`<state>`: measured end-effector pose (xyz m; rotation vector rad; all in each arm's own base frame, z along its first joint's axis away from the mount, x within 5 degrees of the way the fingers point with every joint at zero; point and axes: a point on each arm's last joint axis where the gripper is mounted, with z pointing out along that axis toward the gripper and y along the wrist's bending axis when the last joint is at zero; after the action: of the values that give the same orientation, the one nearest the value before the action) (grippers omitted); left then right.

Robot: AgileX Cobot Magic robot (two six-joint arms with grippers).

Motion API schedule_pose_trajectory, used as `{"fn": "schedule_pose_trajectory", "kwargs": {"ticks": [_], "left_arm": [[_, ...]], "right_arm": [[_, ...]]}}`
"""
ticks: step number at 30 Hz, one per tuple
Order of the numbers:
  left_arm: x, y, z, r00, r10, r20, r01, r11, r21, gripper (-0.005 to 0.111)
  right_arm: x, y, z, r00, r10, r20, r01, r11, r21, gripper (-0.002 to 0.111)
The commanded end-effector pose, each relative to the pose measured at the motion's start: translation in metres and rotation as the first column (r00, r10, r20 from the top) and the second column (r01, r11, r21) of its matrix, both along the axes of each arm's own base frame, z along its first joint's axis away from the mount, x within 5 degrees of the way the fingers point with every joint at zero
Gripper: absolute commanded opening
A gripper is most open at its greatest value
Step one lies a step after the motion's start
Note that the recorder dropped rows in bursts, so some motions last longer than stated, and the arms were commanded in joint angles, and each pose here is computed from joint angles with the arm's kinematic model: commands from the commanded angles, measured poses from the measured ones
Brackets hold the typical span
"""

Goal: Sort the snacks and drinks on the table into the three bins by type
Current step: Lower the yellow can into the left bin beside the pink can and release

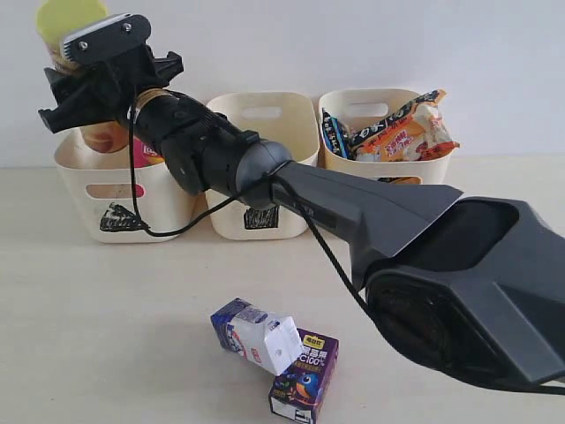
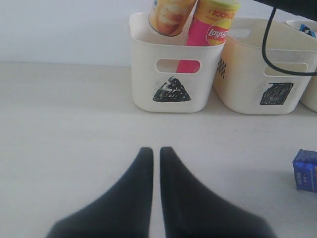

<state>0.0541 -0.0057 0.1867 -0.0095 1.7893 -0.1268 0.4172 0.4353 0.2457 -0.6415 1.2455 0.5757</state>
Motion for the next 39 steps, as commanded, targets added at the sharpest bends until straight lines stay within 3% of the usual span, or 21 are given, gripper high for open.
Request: {"fn": "schedule_pose_trajectory", "kwargs": {"ticks": [1,11,16,20,24,26,35,39], "left_arm": [[0.000,0.000,0.000,1.000,0.006,0.009,-0.006,1.000,-0.013,0.004],[0.000,0.000,0.000,1.000,0.006,0.009,-0.006,1.000,-0.013,0.004],[0.000,0.000,0.000,1.000,0.006,0.009,-0.006,1.000,-0.013,0.004],[0.000,0.000,0.000,1.000,0.006,0.009,-0.006,1.000,-0.013,0.004],[0.000,0.000,0.000,1.000,0.006,0.009,-0.006,1.000,-0.013,0.004],[0.000,0.000,0.000,1.000,0.006,0.009,-0.006,1.000,-0.013,0.004],[0.000,0.000,0.000,1.000,0.006,0.009,-0.006,1.000,-0.013,0.004],[0.000,0.000,0.000,1.000,0.006,0.009,-0.006,1.000,-0.013,0.004]], "right_arm": [[0.002,-0.003,0.007,1.000,-0.008,0.026,0.008,1.000,0.006,0.073],[0.001,-0.005,0.015,0.999,-0.008,0.040,0.007,1.000,0.021,0.073],[-0.003,-0.007,0.032,1.000,-0.013,-0.007,0.012,0.999,-0.036,0.071],[-0.007,-0.013,0.046,0.996,-0.026,-0.085,0.016,0.993,-0.119,0.049],[-0.013,-0.021,0.064,0.985,-0.047,-0.167,0.012,0.978,-0.207,0.013],[-0.017,-0.025,0.071,0.978,-0.058,-0.203,0.008,0.970,-0.241,0.000],[-0.038,-0.042,0.081,0.907,-0.142,-0.395,-0.060,0.888,-0.456,0.000],[-0.058,-0.041,0.091,0.912,-0.177,-0.369,-0.070,0.821,-0.567,0.000]]}}
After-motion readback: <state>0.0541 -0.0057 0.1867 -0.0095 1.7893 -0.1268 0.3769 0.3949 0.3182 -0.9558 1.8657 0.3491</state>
